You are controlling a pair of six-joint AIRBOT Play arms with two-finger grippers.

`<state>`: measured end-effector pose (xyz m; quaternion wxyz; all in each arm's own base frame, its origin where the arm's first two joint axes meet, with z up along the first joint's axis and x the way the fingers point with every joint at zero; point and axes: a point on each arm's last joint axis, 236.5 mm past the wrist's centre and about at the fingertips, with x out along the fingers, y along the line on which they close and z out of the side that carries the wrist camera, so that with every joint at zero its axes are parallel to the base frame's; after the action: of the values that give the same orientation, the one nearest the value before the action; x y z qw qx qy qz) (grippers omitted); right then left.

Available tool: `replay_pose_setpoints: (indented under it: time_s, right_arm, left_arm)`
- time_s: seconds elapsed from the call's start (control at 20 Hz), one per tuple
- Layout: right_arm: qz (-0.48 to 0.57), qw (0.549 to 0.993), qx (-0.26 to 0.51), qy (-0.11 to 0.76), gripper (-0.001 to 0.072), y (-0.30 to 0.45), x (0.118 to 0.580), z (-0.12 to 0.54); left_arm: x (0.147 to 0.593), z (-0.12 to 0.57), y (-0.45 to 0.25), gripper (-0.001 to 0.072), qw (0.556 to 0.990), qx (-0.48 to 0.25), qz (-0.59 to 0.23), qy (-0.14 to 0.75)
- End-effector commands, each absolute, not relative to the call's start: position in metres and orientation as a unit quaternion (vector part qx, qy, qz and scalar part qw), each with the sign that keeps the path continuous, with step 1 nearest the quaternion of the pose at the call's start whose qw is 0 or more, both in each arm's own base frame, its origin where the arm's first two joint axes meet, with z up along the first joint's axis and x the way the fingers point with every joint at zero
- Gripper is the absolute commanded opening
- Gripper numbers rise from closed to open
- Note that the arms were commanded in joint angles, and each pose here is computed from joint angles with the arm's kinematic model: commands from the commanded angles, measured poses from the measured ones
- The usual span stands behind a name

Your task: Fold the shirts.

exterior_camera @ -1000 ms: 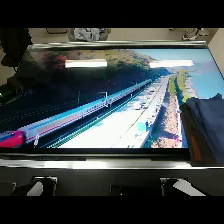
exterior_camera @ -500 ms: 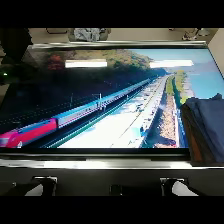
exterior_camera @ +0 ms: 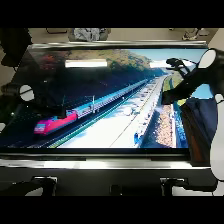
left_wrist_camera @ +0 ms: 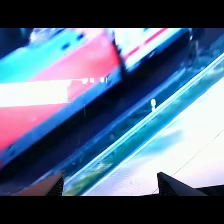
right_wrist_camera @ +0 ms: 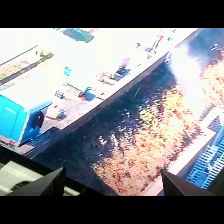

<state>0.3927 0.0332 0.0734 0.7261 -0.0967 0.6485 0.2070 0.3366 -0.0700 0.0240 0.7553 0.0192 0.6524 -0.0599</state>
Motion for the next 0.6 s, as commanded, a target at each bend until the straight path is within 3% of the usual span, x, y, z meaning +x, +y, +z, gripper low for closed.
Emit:
replay_pose_setpoints:
  time_s: [0.0, 0.55]
  right_arm:
    - [0.199, 0.705, -0.094, 0.675, 0.0702, 0.0446, 0.3831, 0.0584]
    - [0.198, 0.705, -0.095, 0.675, 0.0696, 0.044, 0.3832, 0.0585]
  left_arm:
    - [0.322, 0.0066, -0.069, 0.0665, 0.742, 0.017, -0.05, 0.669]
    - [0.3222, 0.0065, -0.0695, 0.0665, 0.742, 0.017, -0.051, 0.668]
